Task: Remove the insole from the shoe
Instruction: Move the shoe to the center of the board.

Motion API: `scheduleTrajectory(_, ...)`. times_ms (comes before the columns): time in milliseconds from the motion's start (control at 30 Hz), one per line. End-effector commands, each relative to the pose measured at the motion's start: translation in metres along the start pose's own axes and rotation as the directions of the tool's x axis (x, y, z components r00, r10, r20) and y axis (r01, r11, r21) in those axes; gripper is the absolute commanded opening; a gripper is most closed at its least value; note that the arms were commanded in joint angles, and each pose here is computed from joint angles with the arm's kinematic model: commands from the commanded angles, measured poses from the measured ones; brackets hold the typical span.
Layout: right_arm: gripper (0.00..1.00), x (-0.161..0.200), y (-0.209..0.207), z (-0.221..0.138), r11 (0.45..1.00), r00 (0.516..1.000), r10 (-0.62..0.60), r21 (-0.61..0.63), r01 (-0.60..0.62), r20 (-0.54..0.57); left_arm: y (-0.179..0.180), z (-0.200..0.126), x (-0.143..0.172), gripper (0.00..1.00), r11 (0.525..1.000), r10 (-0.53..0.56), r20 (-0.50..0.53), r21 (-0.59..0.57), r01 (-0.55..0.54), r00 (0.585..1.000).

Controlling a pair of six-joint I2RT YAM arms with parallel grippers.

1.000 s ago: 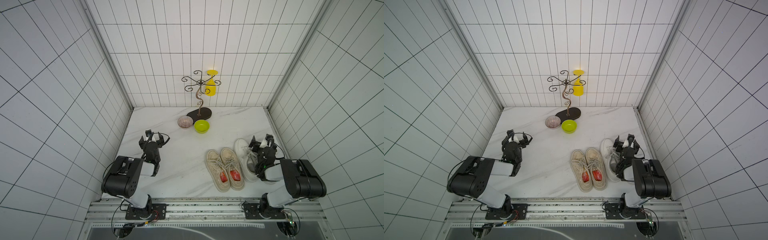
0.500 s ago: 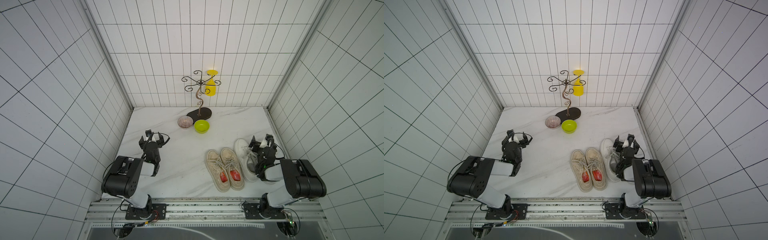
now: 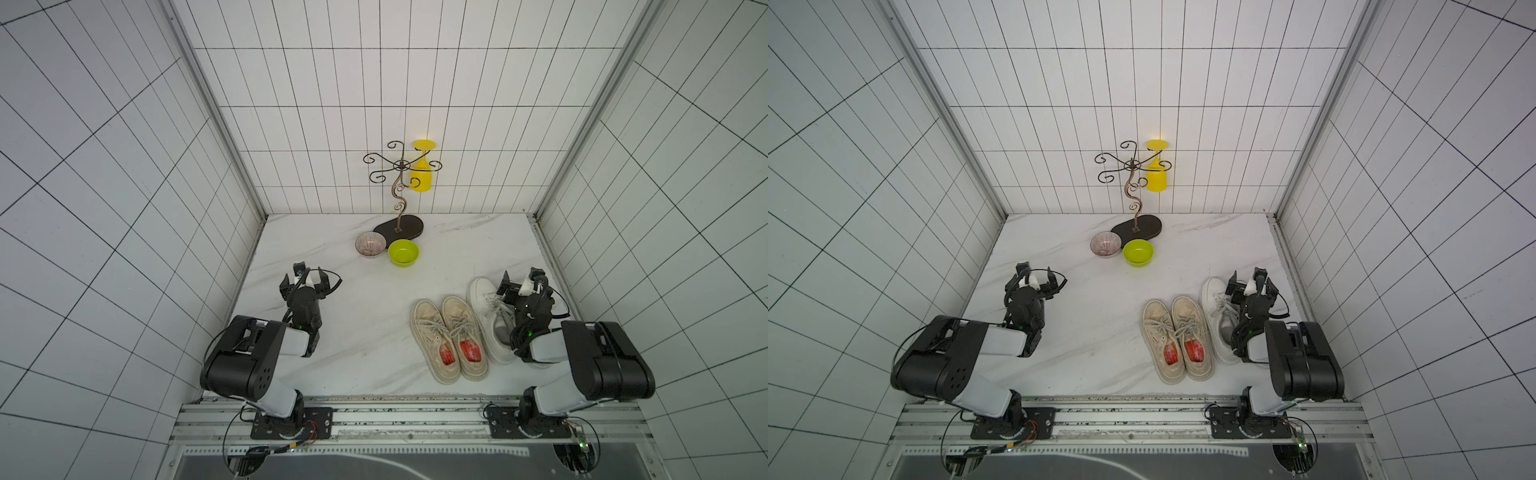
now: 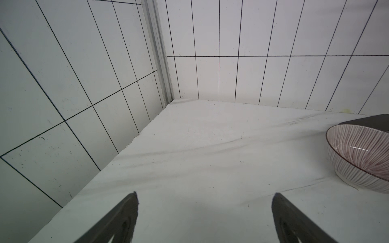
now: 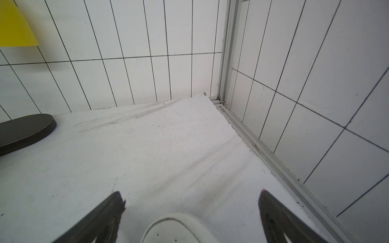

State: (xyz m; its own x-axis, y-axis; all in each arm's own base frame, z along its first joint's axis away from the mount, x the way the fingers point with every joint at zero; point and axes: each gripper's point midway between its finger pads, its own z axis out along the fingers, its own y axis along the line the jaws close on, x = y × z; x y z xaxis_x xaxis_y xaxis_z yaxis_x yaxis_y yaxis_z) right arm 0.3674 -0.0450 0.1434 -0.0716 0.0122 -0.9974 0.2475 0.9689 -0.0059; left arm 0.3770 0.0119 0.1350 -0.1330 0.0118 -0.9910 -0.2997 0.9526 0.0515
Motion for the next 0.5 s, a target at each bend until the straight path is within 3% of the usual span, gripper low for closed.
scheduleTrajectory(0, 0.99, -0.016, 0.01, -0.009, 0.999, 1.0, -0.03, -0.025, 0.03, 0.004, 0.005, -0.015, -0.037, 0.98, 0.997, 0.018, 0.103, -0.077, -0.01, 0.995)
scheduleTrajectory(67, 0.99, -0.029, 0.011, -0.009, 1.0, 1.0, -0.019, -0.019, 0.018, -0.003, 0.0, -0.017, -0.054, 0.98, 0.996, 0.026, 0.098, -0.084, -0.018, 0.995)
scheduleTrajectory(167, 0.99, -0.054, 0.019, -0.012, 0.998, 1.0, 0.028, -0.051, -0.028, 0.006, -0.009, -0.021, -0.085, 0.98, 0.996, -0.055, 0.066, -0.062, 0.059, 0.996)
scheduleTrajectory(267, 0.99, -0.079, 0.02, -0.015, 0.979, 0.981, 0.196, -0.049, -0.196, -0.013, -0.01, -0.031, -0.116, 0.97, 0.975, -0.21, 0.039, -0.061, 0.212, 0.977)
scheduleTrajectory(367, 0.99, -0.101, 0.028, -0.02, 0.926, 0.928, 0.364, -0.08, -0.369, -0.078, -0.007, -0.042, -0.128, 0.98, 0.919, -0.391, -0.025, -0.06, 0.389, 0.92)
scheduleTrajectory(467, 1.0, -0.111, 0.039, -0.031, 0.863, 0.869, 0.469, -0.126, -0.489, -0.16, -0.001, -0.055, -0.108, 0.98, 0.829, -0.558, -0.171, -0.083, 0.553, 0.812)
